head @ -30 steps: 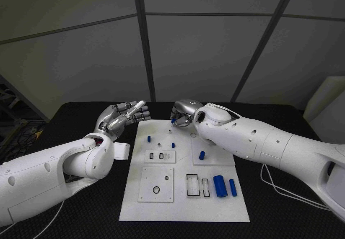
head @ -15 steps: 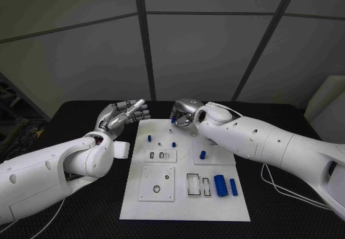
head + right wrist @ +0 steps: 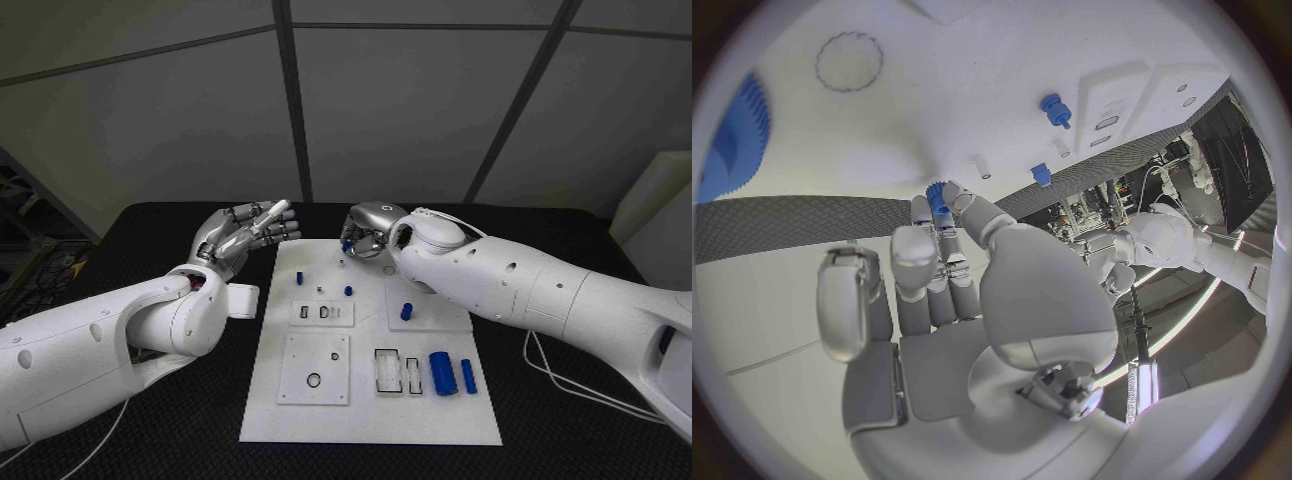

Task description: Assemble the parts on the task board

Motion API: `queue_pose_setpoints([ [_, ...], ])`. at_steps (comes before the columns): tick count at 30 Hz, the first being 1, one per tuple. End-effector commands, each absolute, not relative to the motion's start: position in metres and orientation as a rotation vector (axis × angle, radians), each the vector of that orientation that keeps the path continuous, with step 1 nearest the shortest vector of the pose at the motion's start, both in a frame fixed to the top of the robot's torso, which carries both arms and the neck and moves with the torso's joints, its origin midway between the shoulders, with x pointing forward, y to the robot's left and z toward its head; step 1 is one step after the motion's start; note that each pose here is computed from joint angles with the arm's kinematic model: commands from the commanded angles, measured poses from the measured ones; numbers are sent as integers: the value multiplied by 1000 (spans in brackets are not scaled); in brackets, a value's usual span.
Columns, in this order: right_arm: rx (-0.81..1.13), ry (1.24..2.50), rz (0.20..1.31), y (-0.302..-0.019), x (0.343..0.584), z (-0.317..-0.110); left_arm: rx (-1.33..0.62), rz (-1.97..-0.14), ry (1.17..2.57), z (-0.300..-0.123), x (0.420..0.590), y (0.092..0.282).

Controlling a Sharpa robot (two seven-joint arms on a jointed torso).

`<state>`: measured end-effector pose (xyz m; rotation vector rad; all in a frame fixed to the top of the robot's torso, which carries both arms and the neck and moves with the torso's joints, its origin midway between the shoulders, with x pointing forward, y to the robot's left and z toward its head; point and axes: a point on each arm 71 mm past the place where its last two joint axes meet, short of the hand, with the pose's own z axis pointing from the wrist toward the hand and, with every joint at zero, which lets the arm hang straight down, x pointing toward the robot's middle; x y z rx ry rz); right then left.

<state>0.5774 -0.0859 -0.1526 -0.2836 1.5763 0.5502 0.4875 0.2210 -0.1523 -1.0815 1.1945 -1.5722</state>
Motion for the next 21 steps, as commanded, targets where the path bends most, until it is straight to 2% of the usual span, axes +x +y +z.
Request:
queue_pose_setpoints([
  [1,-297,1596,553,-86,577,-155,-1068,-1586,1197,-150,488,220],
  [15,-264,1559,579,-88,578,-152,-1069,-1580,1196,-150,489,222],
  [21,-238,1524,603,-101,573,-147,-1070,-1577,1194,-150,489,224],
])
